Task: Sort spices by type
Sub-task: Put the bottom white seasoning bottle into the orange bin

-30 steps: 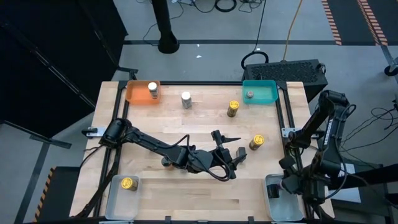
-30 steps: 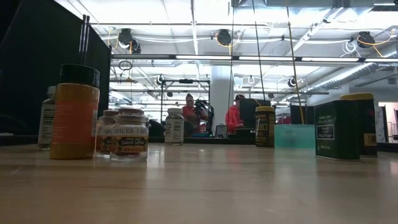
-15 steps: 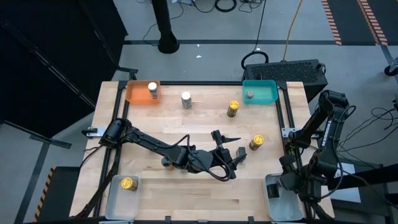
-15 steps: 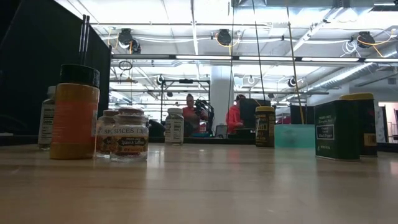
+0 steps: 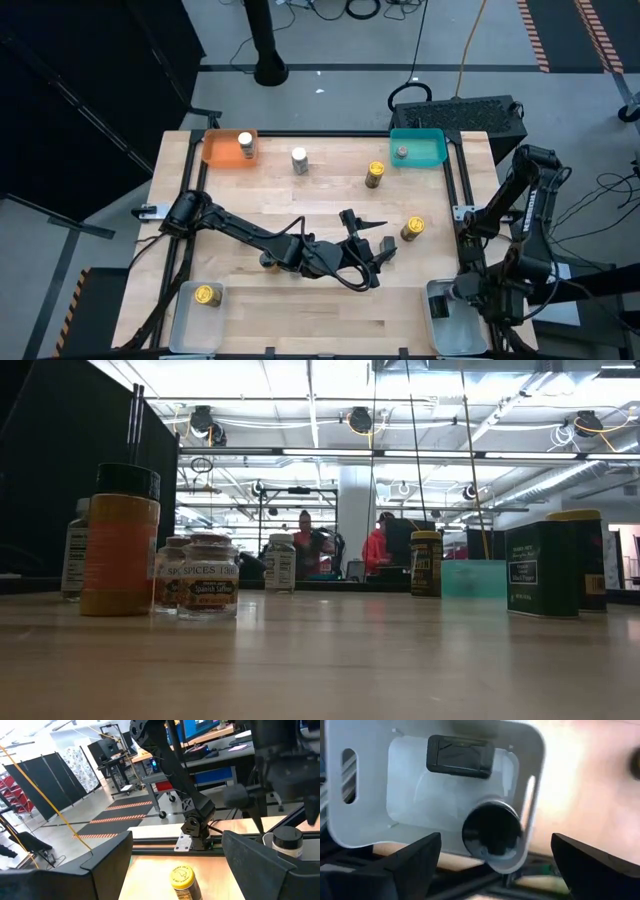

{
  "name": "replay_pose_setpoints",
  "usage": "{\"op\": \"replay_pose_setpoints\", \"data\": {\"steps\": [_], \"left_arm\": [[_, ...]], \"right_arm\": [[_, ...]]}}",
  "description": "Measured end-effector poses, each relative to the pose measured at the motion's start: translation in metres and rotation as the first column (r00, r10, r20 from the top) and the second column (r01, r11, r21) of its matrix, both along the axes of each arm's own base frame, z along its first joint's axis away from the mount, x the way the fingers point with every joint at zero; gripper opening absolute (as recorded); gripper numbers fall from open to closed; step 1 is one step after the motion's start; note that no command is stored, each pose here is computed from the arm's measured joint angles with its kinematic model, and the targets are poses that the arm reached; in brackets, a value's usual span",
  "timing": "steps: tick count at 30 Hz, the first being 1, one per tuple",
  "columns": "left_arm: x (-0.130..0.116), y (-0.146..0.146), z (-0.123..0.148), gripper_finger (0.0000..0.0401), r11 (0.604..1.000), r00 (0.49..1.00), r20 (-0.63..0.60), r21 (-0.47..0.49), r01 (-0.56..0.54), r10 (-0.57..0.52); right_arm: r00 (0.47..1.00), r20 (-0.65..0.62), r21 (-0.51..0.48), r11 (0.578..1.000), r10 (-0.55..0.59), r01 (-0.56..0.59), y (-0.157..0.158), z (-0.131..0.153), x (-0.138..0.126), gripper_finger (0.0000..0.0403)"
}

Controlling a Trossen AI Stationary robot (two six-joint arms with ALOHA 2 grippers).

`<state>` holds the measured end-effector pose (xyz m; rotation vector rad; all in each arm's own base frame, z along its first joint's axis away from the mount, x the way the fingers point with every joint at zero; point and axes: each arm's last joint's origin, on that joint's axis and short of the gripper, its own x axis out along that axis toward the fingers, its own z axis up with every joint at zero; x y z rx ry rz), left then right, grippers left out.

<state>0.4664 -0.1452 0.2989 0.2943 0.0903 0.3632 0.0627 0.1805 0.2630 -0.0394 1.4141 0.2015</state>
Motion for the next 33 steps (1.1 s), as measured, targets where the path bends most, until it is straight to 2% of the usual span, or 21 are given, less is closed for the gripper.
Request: {"op": "replay_pose_setpoints", "data": {"steps": [3, 6, 9, 12, 14, 17, 20, 26, 29, 33], "left_arm": [[0.0, 0.0, -0.001, 0.0313, 1.0, 1.0, -0.007, 0.003, 0.0, 0.0], [-0.001, -0.002, -0.003, 0.0313, 1.0, 0.999, -0.034, 0.012, 0.004, -0.003], [-0.006, -0.008, -0.003, 0.0313, 0.999, 0.997, -0.079, 0.029, 0.02, -0.018], [-0.018, -0.016, 0.005, 0.0313, 0.998, 0.991, -0.131, 0.04, 0.048, -0.042], [-0.026, -0.022, 0.011, 0.0313, 0.996, 0.985, -0.158, 0.04, 0.08, -0.073], [-0.041, -0.029, 0.019, 0.0313, 0.987, 0.96, -0.238, 0.028, 0.16, -0.148], [-0.058, -0.033, 0.026, 0.0313, 0.978, 0.929, -0.305, -0.053, 0.203, -0.209], [-0.086, -0.036, 0.026, 0.0313, 0.973, 0.892, -0.414, -0.209, 0.099, -0.18], [-0.096, -0.036, 0.026, 0.0313, 0.966, 0.882, -0.444, -0.255, 0.043, -0.156], [-0.109, -0.039, 0.02, 0.0313, 0.959, 0.845, -0.519, -0.282, -0.022, -0.133]], "right_arm": [[0.999, 0.003, -0.017, 0.999, -0.043, 0.043, -0.004, 0.021, 0.0, 0.0362], [0.986, 0.088, -0.039, 0.989, -0.141, 0.144, -0.011, 0.044, 0.004, 0.0363], [0.924, 0.249, -0.008, 0.954, -0.29, 0.301, -0.018, 0.066, 0.014, 0.0363], [0.828, 0.429, 0.064, 0.926, -0.361, 0.371, -0.022, 0.084, 0.026, 0.0363], [0.76, 0.548, 0.085, 0.927, -0.349, 0.365, -0.021, 0.092, 0.033, 0.0363], [0.679, 0.67, 0.063, 0.934, -0.3, 0.352, -0.021, 0.097, 0.044, 0.0363], [0.604, 0.746, 0.04, 0.925, -0.28, 0.379, -0.024, 0.101, 0.056, 0.0357], [0.482, 0.83, 0.03, 0.884, -0.282, 0.466, -0.028, 0.105, 0.081, 0.0341], [0.457, 0.836, 0.028, 0.854, -0.305, 0.519, -0.032, 0.103, 0.093, 0.034], [0.463, 0.827, 0.003, 0.826, -0.319, 0.564, -0.036, 0.097, 0.106, 0.0339]]}}
